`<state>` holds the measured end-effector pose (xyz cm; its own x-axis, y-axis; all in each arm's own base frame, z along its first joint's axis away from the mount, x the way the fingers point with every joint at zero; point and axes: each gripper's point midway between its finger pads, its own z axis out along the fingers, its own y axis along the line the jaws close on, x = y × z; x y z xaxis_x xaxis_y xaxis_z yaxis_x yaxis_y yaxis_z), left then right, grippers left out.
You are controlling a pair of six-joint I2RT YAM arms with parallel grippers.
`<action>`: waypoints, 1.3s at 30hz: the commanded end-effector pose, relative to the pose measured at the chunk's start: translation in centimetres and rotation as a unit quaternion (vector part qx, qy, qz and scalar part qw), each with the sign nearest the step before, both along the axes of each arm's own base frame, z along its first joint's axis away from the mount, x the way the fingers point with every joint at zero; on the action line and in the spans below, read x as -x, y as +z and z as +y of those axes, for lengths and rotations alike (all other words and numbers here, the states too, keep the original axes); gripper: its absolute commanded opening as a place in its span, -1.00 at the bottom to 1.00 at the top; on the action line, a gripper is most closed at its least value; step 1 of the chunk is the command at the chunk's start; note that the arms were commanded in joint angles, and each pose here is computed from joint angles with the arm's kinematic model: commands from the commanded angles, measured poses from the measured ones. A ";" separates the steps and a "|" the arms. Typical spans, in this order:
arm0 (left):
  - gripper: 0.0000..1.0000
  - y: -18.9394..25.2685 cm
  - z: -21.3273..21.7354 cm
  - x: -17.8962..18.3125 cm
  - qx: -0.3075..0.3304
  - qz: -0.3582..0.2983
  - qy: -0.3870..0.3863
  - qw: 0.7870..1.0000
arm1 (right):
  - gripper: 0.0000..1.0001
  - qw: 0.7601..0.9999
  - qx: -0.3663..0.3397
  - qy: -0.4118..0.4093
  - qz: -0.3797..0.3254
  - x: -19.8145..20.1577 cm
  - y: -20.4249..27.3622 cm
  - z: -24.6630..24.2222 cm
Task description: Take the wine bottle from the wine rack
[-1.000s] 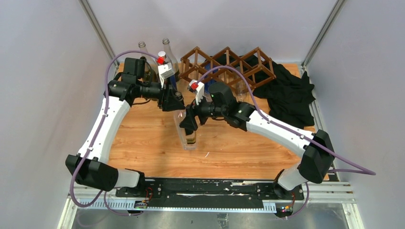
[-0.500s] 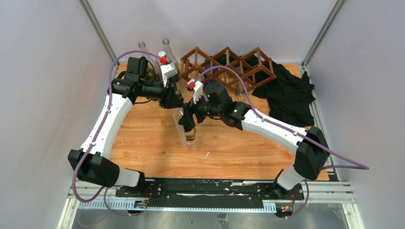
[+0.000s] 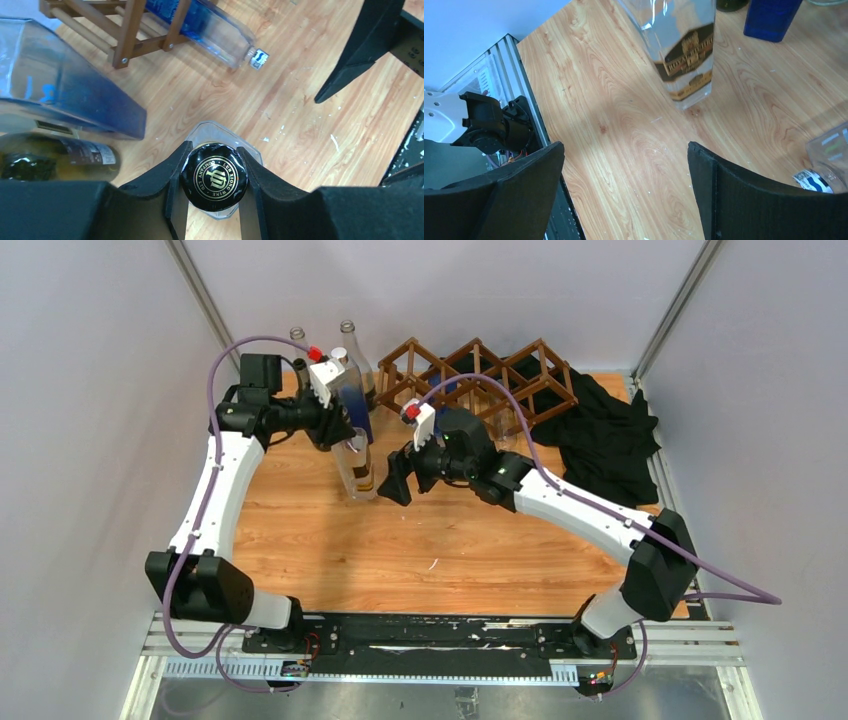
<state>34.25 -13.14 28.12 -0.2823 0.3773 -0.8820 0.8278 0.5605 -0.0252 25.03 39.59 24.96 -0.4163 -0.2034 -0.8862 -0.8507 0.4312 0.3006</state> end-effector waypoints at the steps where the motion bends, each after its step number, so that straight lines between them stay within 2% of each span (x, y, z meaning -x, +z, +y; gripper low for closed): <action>1: -1.00 3.1 1.4 -2.1 0.006 -0.084 0.013 0.996 | 0.92 0.999 -0.005 -0.031 0.009 -0.7 0.4 -2.0; 9: -1.00 0.8 6.3 -5.6 0.003 -0.065 0.078 0.995 | 0.92 0.991 -0.009 -0.121 0.053 -3.9 0.0 -6.2; 17: -1.00 -1.5 8.0 -8.4 0.009 -0.056 0.100 0.993 | 0.91 0.978 0.001 -0.198 0.065 -6.1 -1.0 -9.5; 21: -1.00 -2.2 8.6 -9.5 0.000 -0.066 0.106 0.992 | 0.90 0.963 0.023 -0.257 0.077 -7.6 -2.5 -11.6; 24: -0.99 -2.6 8.9 -10.0 -0.003 -0.070 0.113 0.991 | 0.89 0.941 0.046 -0.321 0.100 -9.2 -4.4 -13.7; 26: -0.78 -2.6 9.1 -10.3 -0.001 -0.071 0.123 0.990 | 0.88 0.929 0.050 -0.346 0.119 -10.1 -5.5 -14.4; 31: 0.13 -2.1 9.2 -10.2 0.003 -0.072 0.136 0.988 | 0.88 0.914 0.067 -0.378 0.133 -12.4 -8.0 -14.2; 36: 0.86 -0.1 9.0 -9.0 0.009 -0.092 0.141 0.986 | 0.88 0.903 0.060 -0.400 0.145 -14.9 -9.7 -13.4; 37: 0.98 0.3 8.9 -8.7 0.011 -0.096 0.141 0.985 | 0.88 0.901 0.054 -0.404 0.148 -15.4 -10.0 -13.2; 39: 1.00 1.1 8.8 -8.2 0.013 -0.099 0.144 0.985 | 0.88 0.897 0.042 -0.413 0.151 -16.4 -10.6 -12.9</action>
<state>43.28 -4.31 25.91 -0.2696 0.2894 -0.9185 0.6393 0.7671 0.0541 38.43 26.77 13.18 -0.7257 0.1162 -0.6781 -0.1871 0.9151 0.3571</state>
